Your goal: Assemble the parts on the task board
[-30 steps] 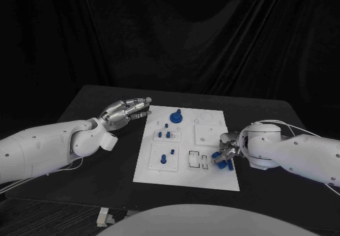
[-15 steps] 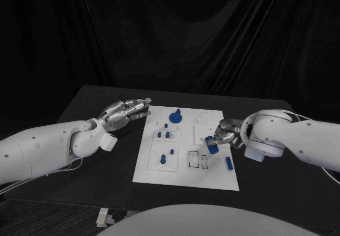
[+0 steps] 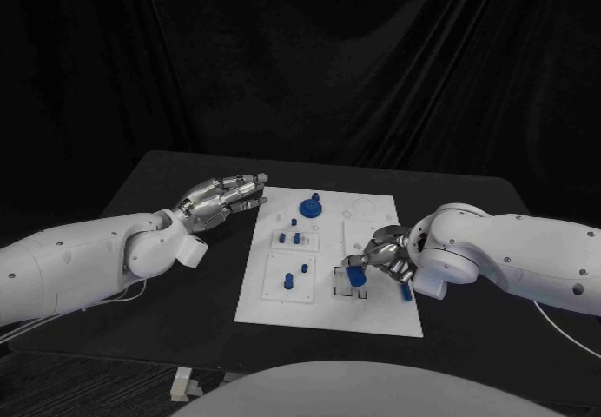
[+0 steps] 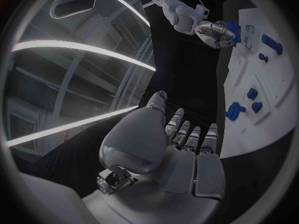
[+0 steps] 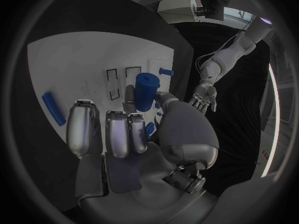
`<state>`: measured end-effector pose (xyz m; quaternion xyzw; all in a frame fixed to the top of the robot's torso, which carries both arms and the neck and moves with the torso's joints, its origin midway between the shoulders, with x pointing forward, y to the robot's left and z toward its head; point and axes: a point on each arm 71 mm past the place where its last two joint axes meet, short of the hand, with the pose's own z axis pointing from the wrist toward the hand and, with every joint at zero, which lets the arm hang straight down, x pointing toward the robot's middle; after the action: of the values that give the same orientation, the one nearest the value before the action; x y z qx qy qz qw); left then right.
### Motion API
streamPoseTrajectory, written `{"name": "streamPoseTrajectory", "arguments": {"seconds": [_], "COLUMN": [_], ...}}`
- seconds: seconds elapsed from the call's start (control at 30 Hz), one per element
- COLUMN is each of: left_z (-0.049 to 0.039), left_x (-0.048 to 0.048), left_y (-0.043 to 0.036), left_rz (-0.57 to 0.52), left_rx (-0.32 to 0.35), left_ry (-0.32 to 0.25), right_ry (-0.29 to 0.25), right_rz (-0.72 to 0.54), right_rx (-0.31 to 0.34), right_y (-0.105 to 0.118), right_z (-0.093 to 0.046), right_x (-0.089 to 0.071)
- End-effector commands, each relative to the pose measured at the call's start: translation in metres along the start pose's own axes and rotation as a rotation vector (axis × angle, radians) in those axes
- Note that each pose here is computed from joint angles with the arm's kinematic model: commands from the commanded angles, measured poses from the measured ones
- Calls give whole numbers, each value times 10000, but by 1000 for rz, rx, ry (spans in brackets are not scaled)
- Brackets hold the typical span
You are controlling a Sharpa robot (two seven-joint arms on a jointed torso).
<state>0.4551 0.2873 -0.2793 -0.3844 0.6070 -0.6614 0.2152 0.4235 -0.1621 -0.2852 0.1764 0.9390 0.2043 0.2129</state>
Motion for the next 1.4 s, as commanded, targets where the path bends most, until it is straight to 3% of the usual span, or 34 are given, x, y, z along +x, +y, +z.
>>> {"name": "streamPoseTrajectory", "arguments": {"seconds": [0.03,0.5,1.4], "left_z": [15,17,14], "left_x": [26,32,35], "left_y": [1,6,13], "left_rz": [-17,-21,-27], "left_rx": [10,8,0], "left_ry": [15,22,30], "right_ry": [37,35,51], "right_rz": [25,-23,-77], "right_rx": [25,36,45], "right_y": [-32,-30,-28], "right_z": [38,135,161], "right_x": [43,108,150]}}
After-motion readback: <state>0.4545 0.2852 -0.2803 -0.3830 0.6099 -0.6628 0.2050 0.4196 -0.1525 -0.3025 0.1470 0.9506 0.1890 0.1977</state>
